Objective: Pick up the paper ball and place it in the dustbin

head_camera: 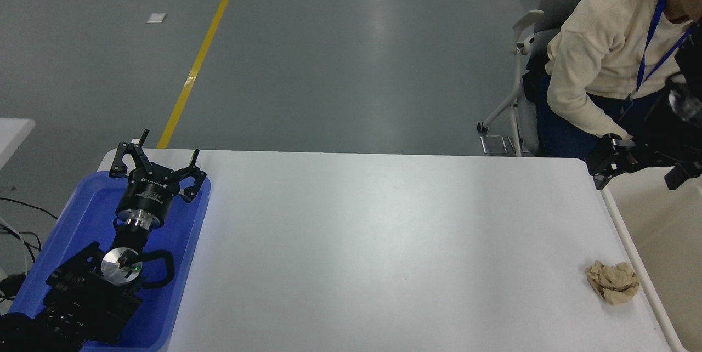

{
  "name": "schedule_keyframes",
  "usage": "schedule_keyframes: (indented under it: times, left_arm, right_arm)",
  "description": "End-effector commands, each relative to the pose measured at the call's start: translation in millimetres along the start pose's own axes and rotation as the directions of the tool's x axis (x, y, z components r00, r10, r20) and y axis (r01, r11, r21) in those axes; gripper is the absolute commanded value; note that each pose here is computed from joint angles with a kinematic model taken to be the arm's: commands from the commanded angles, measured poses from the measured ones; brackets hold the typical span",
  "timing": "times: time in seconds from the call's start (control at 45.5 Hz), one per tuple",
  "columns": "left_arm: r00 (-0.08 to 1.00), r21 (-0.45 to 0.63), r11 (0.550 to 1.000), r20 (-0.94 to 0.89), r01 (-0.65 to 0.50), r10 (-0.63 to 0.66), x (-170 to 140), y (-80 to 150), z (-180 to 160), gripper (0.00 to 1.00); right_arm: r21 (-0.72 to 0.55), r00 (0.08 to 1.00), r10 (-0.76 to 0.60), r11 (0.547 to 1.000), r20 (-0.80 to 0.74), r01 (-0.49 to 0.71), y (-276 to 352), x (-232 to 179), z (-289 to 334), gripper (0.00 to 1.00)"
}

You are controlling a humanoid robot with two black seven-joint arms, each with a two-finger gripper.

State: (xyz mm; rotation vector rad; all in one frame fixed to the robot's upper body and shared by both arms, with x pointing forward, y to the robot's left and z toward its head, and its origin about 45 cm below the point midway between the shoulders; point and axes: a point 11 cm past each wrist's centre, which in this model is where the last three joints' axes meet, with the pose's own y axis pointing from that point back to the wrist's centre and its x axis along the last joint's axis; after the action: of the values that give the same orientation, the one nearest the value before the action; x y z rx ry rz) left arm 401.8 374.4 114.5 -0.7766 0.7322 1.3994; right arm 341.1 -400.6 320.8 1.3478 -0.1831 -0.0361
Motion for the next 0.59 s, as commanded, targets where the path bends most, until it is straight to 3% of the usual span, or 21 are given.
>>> schedule_keyframes:
  times: [0.0, 0.308, 0.571]
  left_arm:
    - [1.000, 0.000, 1.000, 0.000, 0.001, -0.001, 0, 0, 0, 1.00]
    - [1.000, -0.001, 1.000, 0.000, 0.001, -0.001, 0, 0, 0, 1.00]
    - [1.000, -0.001, 1.000, 0.000, 0.001, -0.001, 0, 0, 0, 1.00]
  right_arm:
    - [-0.027, 0.996, 0.049, 0.999, 0.070, -0.047, -58, -8, 30, 0.89]
    - [-0.079, 0.978, 0.175, 0.983, 0.112, -0.167, -122, -23, 42, 0.89]
    - [-0.099, 0.967, 0.178, 0.982, 0.185, -0.161, -176, -34, 56, 0.90]
